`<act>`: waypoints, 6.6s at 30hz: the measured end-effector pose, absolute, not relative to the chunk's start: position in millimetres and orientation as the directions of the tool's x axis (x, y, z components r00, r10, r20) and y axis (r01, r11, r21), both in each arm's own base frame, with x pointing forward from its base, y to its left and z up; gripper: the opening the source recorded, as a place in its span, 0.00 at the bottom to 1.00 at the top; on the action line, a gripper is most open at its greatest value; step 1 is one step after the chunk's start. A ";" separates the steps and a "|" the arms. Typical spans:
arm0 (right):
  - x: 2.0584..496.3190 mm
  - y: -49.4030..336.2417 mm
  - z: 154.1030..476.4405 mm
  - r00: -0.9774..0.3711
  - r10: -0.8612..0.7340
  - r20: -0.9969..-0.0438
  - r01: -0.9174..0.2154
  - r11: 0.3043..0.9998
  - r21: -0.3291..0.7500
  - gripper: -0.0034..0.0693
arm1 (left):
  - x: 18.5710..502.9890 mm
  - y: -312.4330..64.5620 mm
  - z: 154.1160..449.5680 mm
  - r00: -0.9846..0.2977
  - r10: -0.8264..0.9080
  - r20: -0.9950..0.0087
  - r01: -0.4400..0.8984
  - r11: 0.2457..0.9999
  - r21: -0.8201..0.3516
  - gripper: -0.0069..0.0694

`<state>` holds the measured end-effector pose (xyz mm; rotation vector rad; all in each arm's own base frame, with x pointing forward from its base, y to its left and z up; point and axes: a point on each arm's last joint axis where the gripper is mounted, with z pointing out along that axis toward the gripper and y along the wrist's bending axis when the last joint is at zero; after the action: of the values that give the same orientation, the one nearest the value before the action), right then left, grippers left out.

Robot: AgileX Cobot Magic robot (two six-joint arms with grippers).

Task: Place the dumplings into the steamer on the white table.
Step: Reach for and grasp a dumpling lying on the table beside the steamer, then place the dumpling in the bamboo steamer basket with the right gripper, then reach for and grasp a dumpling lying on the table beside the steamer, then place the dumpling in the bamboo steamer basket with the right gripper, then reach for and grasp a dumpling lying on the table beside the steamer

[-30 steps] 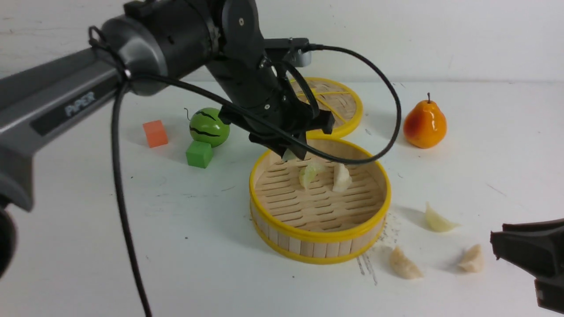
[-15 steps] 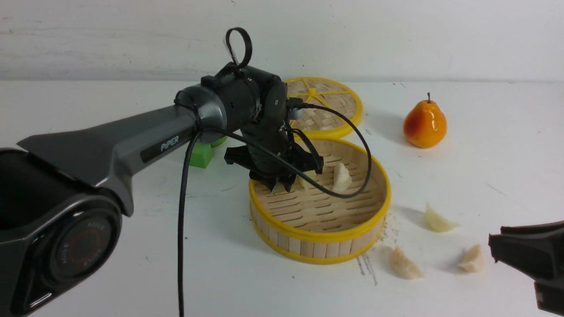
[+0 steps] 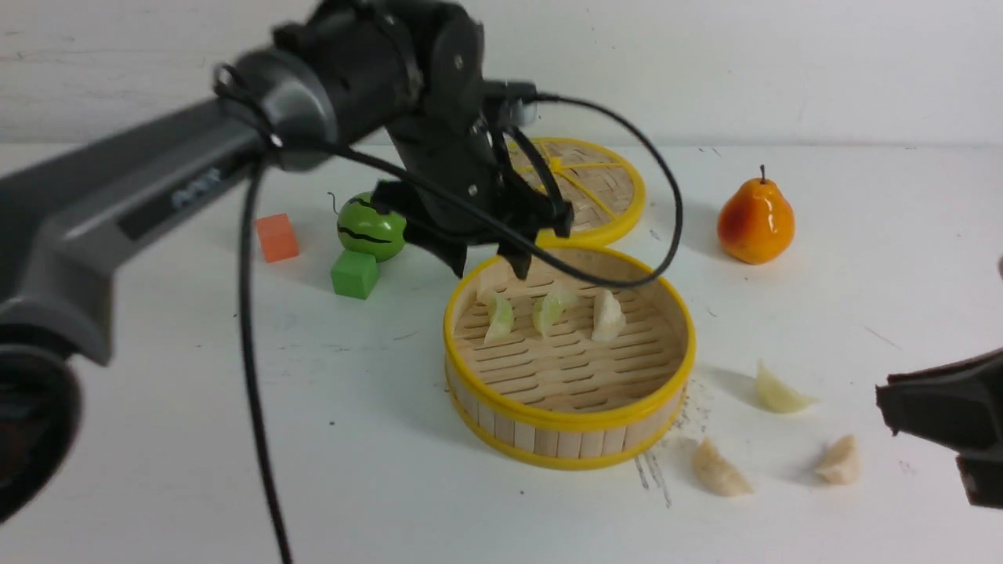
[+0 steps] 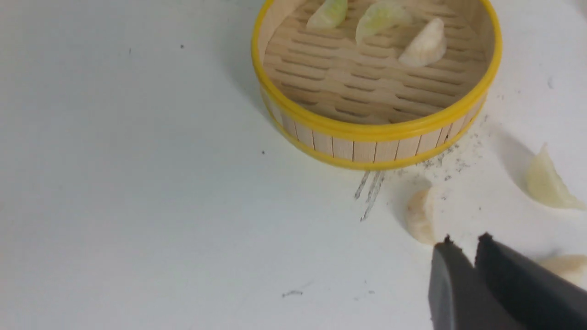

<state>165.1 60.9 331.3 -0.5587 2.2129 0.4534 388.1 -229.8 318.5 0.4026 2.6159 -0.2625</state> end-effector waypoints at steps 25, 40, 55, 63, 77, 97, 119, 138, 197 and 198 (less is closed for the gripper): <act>283.5 116.8 218.5 -0.734 -0.501 -0.459 -0.575 0.818 0.026 0.37 | 156.7 -101.1 354.2 -0.799 0.247 -0.548 0.398 0.900 -0.175 0.07; 306.5 122.0 158.1 -0.765 -0.527 -0.371 -0.571 0.821 0.011 0.36 | 129.2 -84.1 315.4 -0.826 0.252 -0.504 0.380 0.910 -0.168 0.07; 314.3 182.1 275.2 -0.687 -0.520 -0.508 -0.640 0.764 0.084 0.30 | 128.0 -80.7 322.7 -0.782 0.239 -0.576 0.389 0.909 -0.151 0.07; 354.4 234.1 239.0 -0.731 -0.408 -0.547 -0.566 0.810 0.152 0.30 | 125.4 -80.9 321.2 -0.799 0.244 -0.550 0.390 0.906 -0.163 0.07; 376.4 251.1 193.1 -0.764 -0.435 -0.476 -0.556 0.819 0.143 0.57 | 105.9 -68.7 329.9 -0.762 0.288 -0.581 0.435 0.891 -0.129 0.08; 366.6 76.5 242.2 -0.904 -0.345 -0.251 -0.351 0.936 -0.021 0.70 | 105.8 -70.1 330.9 -0.757 0.279 -0.590 0.439 0.887 -0.144 0.09; 394.1 77.0 164.9 -0.832 -0.453 -0.321 -0.459 0.886 -0.062 0.38 | 107.0 -71.1 332.0 -0.747 0.272 -0.606 0.442 0.885 -0.148 0.11; 386.9 214.9 256.8 -0.684 -0.527 -0.504 -0.639 0.767 0.066 0.38 | 108.5 -70.7 335.1 -0.720 0.261 -0.643 0.445 0.884 -0.139 0.12; 319.9 40.3 158.5 -0.905 0.325 -0.274 0.291 0.944 0.156 0.74 | 67.3 -35.4 360.4 -0.536 0.201 -0.820 0.428 0.902 -0.059 0.18; 319.9 40.3 158.3 -0.906 0.324 -0.271 0.291 0.944 0.154 0.71 | 67.3 -35.4 360.4 -0.536 0.200 -0.820 0.427 0.902 -0.059 0.18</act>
<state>319.9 40.3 158.3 0.4534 2.8037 0.1587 67.3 -35.4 360.4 0.4481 2.1472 -0.3152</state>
